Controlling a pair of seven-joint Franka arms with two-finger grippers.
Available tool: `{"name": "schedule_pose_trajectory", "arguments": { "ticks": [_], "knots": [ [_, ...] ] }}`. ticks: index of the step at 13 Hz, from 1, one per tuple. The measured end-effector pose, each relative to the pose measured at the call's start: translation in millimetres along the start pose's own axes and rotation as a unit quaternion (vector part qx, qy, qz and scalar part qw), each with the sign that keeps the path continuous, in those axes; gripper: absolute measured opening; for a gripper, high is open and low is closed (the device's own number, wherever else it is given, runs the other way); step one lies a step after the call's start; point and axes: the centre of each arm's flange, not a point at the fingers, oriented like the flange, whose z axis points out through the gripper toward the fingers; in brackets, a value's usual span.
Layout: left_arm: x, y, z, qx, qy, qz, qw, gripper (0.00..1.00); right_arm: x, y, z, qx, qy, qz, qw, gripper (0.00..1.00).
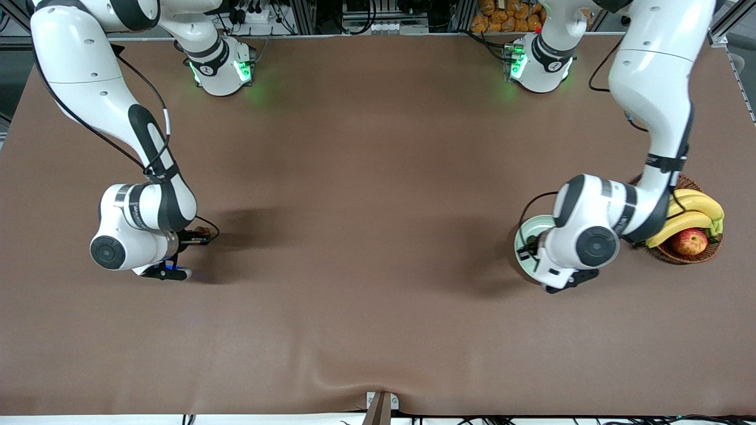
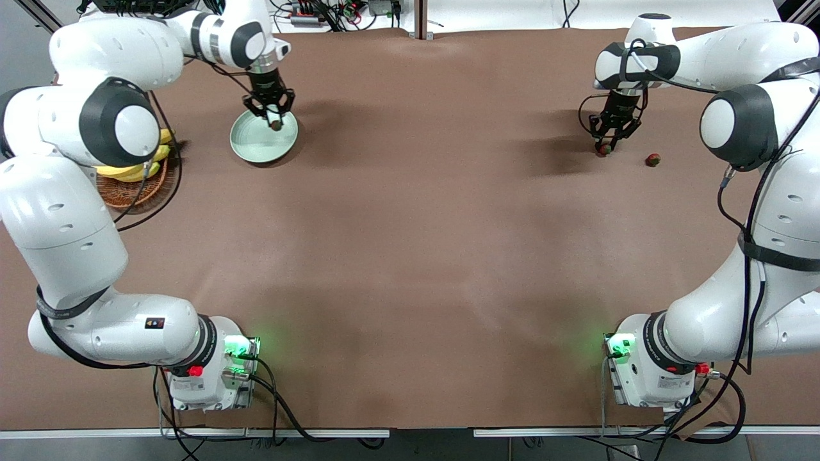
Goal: Collect all strawberries into plate
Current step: 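Lower the strawberry onto the green plate and open the left gripper, then grasp a second strawberry with the right gripper and carry it toward the middle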
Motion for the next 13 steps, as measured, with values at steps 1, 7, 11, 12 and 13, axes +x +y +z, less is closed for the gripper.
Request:
{"name": "schedule_pose_trajectory", "arguments": {
  "ticks": [1,7,11,12,13],
  "knots": [
    [3,-8,3,0.004,-0.001,0.001,1.000,0.38,3,-6,-9,0.000,0.012,-0.004,1.000,0.32],
    [-13,16,-17,-0.026,-0.004,-0.024,0.999,1.00,-7,-165,-78,0.075,0.070,0.012,0.995,0.32],
    [-52,75,-35,-0.048,-0.007,-0.091,0.995,1.00,-58,-323,-75,0.201,0.087,0.060,0.974,0.32],
    [-64,93,-34,-0.048,-0.005,-0.106,0.993,1.00,-68,-355,-64,0.226,0.101,0.065,0.967,0.32],
    [-74,110,-31,-0.052,0.000,-0.117,0.992,1.00,-75,-380,-48,0.246,0.118,0.071,0.959,0.32]
  ]
}}
